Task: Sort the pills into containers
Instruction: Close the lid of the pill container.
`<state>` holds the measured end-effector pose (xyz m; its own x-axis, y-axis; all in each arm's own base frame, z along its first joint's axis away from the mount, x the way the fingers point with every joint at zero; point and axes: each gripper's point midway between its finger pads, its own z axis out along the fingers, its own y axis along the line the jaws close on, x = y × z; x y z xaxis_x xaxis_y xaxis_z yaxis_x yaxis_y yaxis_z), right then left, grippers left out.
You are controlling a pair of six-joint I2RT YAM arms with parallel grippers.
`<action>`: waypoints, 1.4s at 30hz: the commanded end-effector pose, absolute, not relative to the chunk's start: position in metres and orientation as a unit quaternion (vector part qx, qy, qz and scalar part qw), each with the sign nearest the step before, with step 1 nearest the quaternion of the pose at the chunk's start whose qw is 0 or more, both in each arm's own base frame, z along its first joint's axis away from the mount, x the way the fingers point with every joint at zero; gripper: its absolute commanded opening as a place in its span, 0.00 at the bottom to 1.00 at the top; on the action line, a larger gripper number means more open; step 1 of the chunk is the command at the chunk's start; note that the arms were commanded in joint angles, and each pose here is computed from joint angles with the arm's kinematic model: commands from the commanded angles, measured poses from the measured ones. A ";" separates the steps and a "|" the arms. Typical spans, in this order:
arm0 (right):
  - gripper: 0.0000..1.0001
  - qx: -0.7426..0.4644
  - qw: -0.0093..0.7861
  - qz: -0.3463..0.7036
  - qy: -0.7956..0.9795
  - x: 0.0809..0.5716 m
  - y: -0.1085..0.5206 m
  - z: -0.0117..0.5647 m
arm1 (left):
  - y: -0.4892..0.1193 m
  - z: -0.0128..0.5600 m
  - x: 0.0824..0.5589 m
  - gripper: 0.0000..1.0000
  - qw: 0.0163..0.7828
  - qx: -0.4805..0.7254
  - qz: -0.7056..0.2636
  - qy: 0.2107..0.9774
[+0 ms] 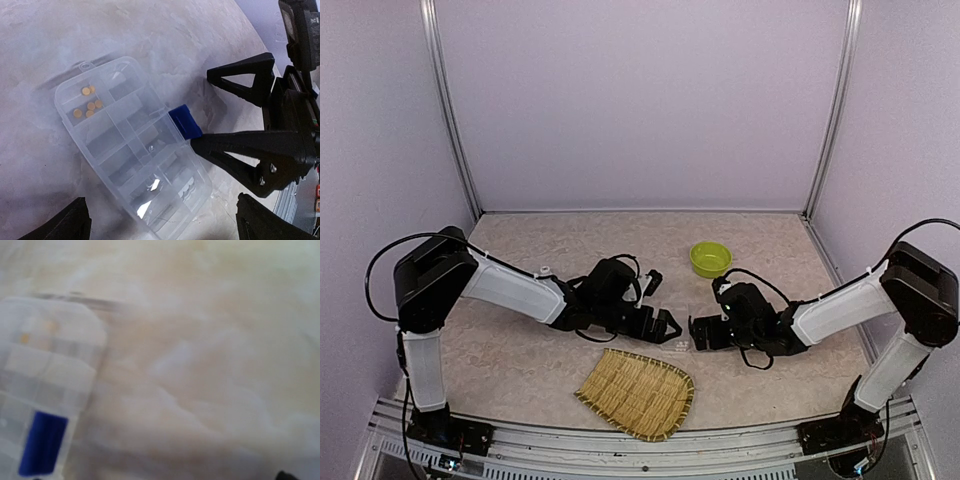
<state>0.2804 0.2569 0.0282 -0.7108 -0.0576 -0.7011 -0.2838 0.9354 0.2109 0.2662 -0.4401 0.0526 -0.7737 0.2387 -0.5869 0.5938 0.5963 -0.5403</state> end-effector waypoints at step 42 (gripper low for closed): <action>1.00 -0.131 0.389 0.163 0.897 0.298 0.293 0.079 | -0.414 0.026 0.283 0.69 0.236 0.219 -0.328 0.888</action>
